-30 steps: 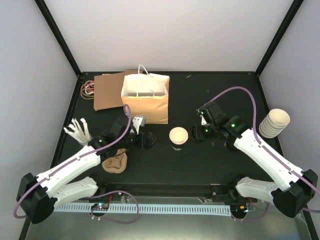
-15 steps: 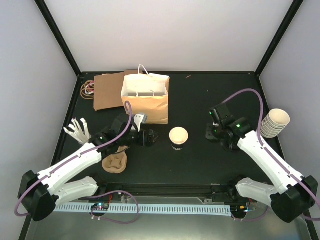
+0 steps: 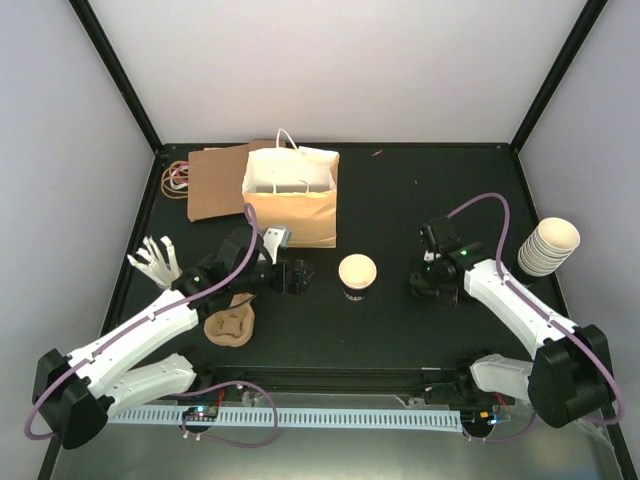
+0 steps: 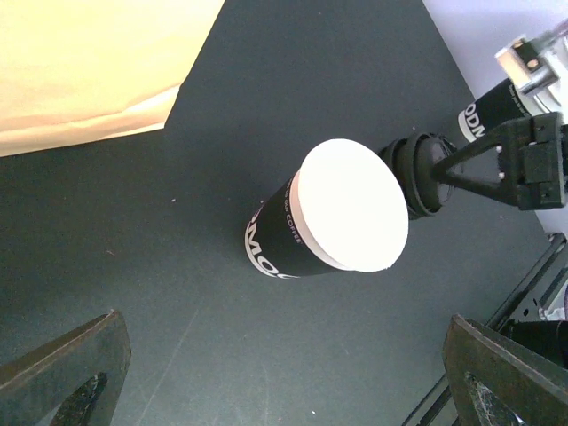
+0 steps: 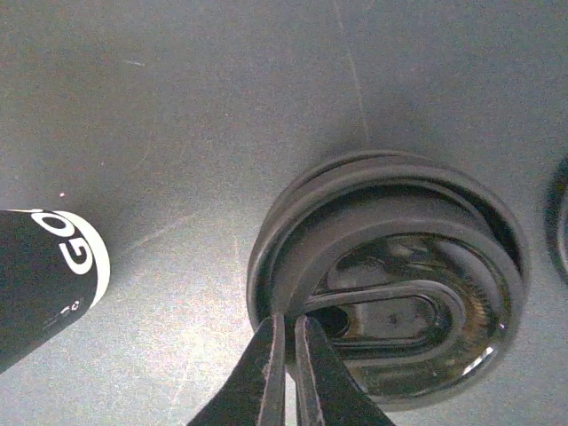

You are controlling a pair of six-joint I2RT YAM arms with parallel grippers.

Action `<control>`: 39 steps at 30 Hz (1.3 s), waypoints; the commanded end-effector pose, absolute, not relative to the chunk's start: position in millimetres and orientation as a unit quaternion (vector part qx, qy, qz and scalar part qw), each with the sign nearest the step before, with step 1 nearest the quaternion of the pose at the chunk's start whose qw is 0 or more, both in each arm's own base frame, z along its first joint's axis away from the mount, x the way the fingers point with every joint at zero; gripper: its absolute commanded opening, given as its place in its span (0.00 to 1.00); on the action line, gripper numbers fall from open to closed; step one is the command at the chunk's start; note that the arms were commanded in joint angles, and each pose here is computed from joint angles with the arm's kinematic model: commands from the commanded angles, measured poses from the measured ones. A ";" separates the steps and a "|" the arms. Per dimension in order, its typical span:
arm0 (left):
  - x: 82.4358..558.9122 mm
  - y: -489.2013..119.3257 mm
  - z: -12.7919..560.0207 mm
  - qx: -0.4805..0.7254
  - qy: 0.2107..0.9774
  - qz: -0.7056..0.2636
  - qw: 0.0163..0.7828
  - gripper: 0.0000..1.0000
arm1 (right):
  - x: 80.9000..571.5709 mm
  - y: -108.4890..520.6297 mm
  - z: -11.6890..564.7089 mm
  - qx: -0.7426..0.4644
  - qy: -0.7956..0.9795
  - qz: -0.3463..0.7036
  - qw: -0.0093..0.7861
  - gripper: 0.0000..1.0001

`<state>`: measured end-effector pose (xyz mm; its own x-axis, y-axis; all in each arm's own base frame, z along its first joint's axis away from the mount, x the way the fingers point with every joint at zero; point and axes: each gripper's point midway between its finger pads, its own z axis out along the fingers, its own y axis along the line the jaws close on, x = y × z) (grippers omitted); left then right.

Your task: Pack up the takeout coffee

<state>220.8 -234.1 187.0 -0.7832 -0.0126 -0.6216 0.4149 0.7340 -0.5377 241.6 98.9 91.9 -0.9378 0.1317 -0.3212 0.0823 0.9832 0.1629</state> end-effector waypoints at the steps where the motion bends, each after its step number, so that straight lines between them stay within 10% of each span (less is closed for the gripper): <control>1: 221.5 -228.4 192.8 0.109 0.876 -0.344 0.320 0.99 | 249.5 105.8 81.3 0.065 0.980 0.097 0.163 0.06; 25: 226.3 -233.1 192.8 0.115 0.877 -0.342 0.318 0.99 | 263.3 78.1 123.1 0.048 0.978 -0.051 0.199 0.06; 39: 227.8 -233.7 189.7 0.108 0.877 -0.344 0.316 0.99 | 243.6 157.7 164.4 -0.100 0.969 0.090 0.205 0.05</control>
<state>222.0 -233.0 182.9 -0.7896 -0.0107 -0.6136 0.4057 0.7411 -0.5349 253.4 130.3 140.6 -0.9206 -0.0730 -0.3836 -0.0997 0.9938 0.0500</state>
